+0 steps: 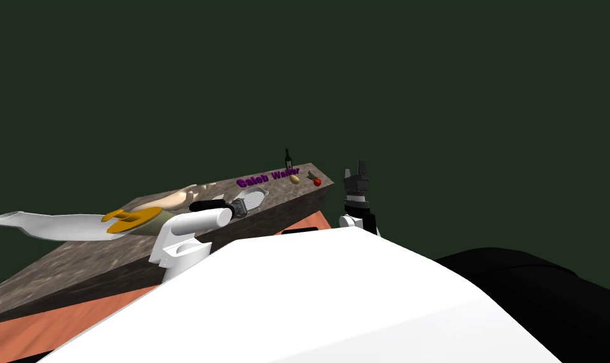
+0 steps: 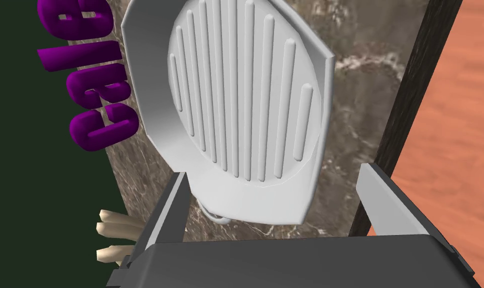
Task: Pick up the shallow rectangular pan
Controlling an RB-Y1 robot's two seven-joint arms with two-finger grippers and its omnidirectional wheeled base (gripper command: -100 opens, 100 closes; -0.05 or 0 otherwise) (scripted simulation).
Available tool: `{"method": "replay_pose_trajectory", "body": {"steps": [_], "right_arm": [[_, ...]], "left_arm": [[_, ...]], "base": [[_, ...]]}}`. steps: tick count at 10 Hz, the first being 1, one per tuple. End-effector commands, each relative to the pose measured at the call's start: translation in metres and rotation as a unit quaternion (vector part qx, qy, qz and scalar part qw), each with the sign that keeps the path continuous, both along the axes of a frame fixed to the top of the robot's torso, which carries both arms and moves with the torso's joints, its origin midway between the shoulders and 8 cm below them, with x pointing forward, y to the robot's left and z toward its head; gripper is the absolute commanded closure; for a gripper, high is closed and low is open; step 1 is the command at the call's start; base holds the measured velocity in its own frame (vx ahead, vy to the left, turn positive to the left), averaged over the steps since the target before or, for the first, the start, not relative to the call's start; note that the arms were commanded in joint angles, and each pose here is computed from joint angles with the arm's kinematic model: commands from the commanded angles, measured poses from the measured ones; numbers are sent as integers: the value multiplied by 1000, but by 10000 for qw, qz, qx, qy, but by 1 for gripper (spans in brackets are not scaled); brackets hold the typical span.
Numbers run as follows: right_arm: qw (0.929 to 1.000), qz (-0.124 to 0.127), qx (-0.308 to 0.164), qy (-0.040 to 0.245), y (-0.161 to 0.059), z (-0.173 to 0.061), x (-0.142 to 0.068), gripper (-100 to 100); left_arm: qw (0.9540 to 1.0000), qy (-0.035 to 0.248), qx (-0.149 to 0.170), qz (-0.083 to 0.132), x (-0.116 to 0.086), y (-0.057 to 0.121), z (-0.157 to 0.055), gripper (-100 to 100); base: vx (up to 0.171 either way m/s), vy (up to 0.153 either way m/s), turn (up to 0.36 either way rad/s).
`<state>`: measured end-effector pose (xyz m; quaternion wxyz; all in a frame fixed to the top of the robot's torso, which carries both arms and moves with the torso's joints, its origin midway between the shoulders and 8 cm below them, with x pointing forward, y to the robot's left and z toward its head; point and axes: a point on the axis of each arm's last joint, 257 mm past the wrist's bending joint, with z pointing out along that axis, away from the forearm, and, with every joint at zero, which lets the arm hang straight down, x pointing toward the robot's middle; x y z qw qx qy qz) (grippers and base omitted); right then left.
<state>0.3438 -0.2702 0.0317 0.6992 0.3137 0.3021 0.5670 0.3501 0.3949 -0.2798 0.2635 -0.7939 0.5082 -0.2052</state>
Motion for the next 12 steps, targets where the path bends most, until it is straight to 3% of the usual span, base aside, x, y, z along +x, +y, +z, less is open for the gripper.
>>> {"method": "replay_pose_trajectory", "body": {"steps": [1, 6, 8, 9, 10, 11, 12], "right_arm": [[10000, 0, 0, 0, 0, 0, 0, 0], [10000, 0, 0, 0, 0, 0, 0, 0], [10000, 0, 0, 0, 0, 0, 0, 0], [10000, 0, 0, 0, 0, 0, 0, 0], [10000, 0, 0, 0, 0, 0, 0, 0], [10000, 0, 0, 0, 0, 0, 0, 0], [10000, 0, 0, 0, 0, 0, 0, 0]], "left_arm": [[9998, 168, -41, 51, -6, 0, -6, -100], [9949, 933, -219, 303, -40, 12, -30, -100], [9924, 1142, -279, 360, -50, 13, -38, -100], [9934, 1065, -257, 340, -47, 13, -35, -100], [9931, 1087, -263, 346, -48, 13, -36, 0], [9931, 1082, -268, 370, -42, 15, -40, -100], [9930, 1081, -270, 382, -39, 16, -42, -100]], "base": [[28, 6, -42], [31, 3, -103], [19, 7, -55], [6, 2, -7], [0, 0, 0], [-17, 1, -29], [-28, 8, -32]]}}
